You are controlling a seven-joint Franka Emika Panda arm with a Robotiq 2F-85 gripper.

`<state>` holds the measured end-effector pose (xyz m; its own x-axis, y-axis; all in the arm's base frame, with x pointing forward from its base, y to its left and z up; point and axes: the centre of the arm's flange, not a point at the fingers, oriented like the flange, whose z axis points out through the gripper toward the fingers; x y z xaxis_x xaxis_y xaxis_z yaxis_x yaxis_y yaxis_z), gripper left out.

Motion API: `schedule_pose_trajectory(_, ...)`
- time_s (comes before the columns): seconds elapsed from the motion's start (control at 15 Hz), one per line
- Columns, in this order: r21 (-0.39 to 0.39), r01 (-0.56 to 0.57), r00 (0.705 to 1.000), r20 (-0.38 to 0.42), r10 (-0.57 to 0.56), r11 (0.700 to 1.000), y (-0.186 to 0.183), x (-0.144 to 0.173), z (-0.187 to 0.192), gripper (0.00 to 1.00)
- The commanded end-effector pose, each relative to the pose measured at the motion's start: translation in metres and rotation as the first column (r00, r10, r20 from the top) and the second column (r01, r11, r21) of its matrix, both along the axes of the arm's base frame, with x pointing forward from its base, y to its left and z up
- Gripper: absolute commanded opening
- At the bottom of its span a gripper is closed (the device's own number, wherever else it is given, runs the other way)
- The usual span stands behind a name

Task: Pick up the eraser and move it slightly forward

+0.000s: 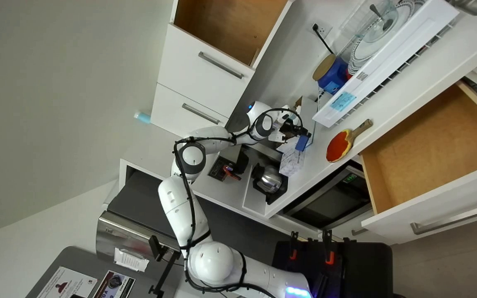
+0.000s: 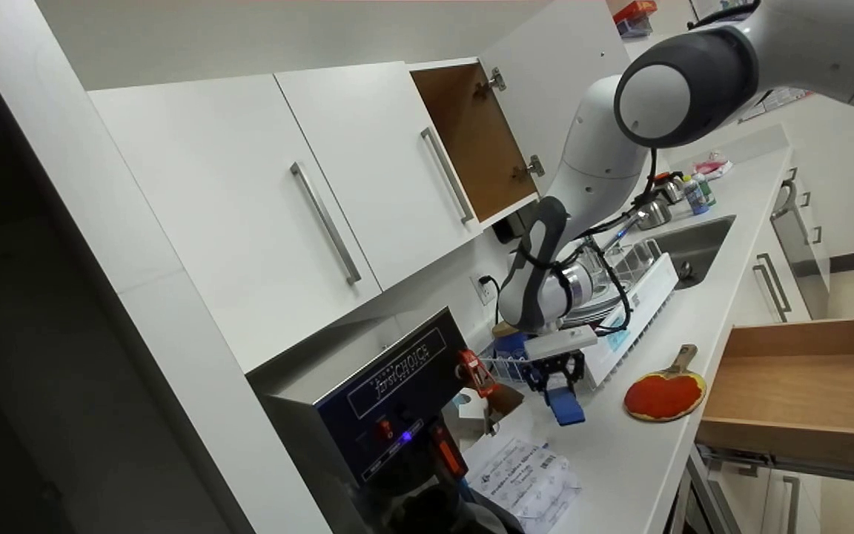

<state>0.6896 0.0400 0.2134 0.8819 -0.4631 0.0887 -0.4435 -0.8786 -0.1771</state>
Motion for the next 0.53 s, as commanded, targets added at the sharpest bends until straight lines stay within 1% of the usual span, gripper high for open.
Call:
schedule_pose_trajectory(0.0, -0.011, 0.134, 0.99, -0.045, -0.135, 0.991, 0.008, 0.017, -0.011, 0.31)
schedule_pose_trajectory(0.07, -0.019, 0.146, 0.986, -0.078, -0.147, 0.989, 0.008, 0.017, -0.016, 0.81)
schedule_pose_trajectory(0.13, -0.017, 0.166, 0.983, -0.08, -0.167, 0.986, 0.007, 0.017, -0.02, 0.82)
schedule_pose_trajectory(0.27, -0.007, 0.208, 0.975, -0.08, -0.208, 0.978, 0.005, 0.017, -0.024, 0.95)
schedule_pose_trajectory(0.33, -0.006, 0.217, 0.973, -0.078, -0.217, 0.976, 0.006, 0.018, -0.025, 1.0)
schedule_pose_trajectory(0.47, -0.008, 0.23, 0.97, -0.078, -0.23, 0.973, 0.006, 0.018, -0.026, 1.0)
